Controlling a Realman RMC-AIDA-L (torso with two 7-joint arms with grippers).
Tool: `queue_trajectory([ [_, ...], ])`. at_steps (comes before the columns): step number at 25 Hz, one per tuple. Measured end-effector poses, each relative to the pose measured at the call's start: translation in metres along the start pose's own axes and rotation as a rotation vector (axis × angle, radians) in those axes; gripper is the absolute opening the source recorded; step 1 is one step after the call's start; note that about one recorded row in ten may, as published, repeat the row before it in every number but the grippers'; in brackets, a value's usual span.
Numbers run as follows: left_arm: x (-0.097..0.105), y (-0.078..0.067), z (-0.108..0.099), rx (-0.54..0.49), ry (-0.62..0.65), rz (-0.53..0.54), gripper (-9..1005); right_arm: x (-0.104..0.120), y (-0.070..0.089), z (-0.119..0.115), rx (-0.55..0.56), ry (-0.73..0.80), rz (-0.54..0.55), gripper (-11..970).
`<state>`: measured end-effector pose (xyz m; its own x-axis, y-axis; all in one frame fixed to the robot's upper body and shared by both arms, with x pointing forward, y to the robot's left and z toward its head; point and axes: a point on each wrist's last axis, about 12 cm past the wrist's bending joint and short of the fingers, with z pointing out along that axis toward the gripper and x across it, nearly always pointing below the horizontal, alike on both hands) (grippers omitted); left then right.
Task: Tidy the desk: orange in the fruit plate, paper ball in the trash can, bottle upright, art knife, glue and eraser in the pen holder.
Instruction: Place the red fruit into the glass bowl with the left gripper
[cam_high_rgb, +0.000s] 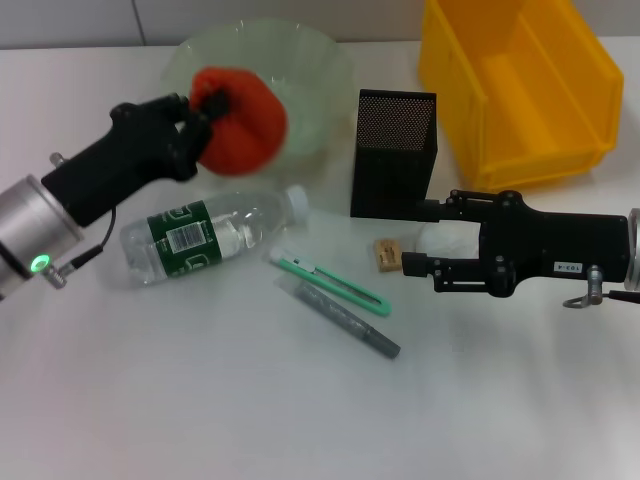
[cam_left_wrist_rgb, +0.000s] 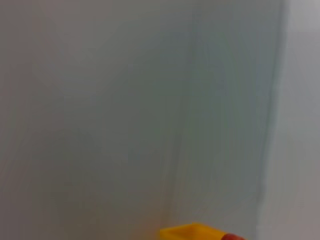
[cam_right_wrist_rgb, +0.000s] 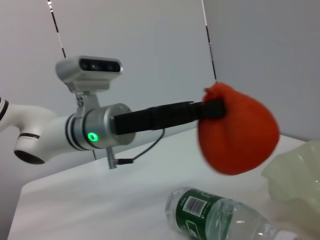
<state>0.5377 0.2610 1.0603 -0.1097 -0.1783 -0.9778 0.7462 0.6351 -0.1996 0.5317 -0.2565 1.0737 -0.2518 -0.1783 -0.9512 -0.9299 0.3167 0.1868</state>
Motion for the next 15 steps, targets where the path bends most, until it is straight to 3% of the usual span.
queue_trajectory([
  [3,0.001,0.004,0.004,-0.041,0.002,-0.009,66,0.001,0.000,-0.002,0.014,-0.010,0.005,751],
  [6,-0.001,0.020,0.038,-0.153,0.064,0.003,66,0.001,0.001,-0.001,0.016,-0.015,0.002,751],
  [15,-0.011,0.035,0.077,-0.253,0.138,0.021,66,0.003,0.000,0.000,0.026,-0.012,-0.002,752],
])
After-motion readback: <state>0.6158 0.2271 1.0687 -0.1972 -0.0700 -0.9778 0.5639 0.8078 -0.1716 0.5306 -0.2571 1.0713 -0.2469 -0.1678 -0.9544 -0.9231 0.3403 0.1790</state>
